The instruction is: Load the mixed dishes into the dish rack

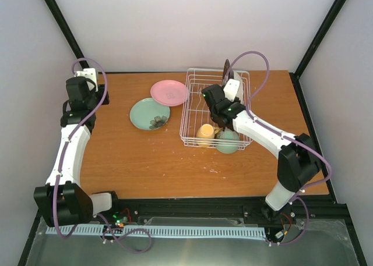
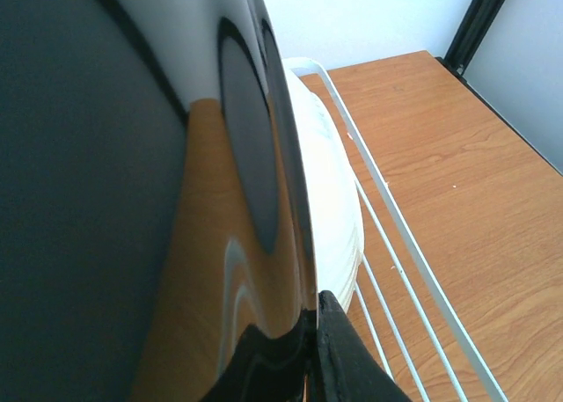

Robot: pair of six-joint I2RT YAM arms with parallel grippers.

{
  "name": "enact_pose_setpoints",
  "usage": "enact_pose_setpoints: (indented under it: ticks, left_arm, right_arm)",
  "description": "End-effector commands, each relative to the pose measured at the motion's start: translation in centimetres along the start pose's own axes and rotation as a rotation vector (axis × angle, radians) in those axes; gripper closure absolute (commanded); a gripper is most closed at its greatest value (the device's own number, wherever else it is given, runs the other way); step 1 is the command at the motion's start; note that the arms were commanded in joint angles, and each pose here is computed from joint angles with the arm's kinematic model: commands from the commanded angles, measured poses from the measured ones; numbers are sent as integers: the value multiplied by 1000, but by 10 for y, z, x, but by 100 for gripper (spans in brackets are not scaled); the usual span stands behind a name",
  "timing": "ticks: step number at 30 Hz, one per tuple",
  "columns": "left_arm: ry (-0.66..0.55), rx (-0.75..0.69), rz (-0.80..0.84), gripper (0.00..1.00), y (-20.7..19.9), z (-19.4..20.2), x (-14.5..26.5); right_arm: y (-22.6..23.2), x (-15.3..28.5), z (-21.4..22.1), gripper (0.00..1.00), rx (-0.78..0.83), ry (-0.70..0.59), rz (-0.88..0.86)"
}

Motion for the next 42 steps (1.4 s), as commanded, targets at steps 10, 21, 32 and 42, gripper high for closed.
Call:
enact_pose_setpoints:
  ticks: [10, 21, 32, 42]
  left_arm:
    - [-17, -26, -48, 63, 6, -12, 5]
    - [1, -37, -77, 63, 9, -9, 3]
    - [43, -36, -55, 59, 7, -5, -6]
    - [113, 3, 86, 57, -9, 8, -29]
  right_arm:
    - [12, -11, -27, 97, -135, -126, 20]
    - [29, -49, 4, 97, -106, -17, -10]
    - [37, -65, 11, 70, -47, 53, 61]
    - [25, -50, -9, 42, -55, 12, 99]
Point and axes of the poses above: each gripper's point midway between its finger pads, its own x axis back along the fingers, its own y axis along the line the jaws close on, z = x × y, the point moved 6 cm from there along x, back along the fingers, and after that the axes turned 9 degrees about -x, right-handed, at the moved point
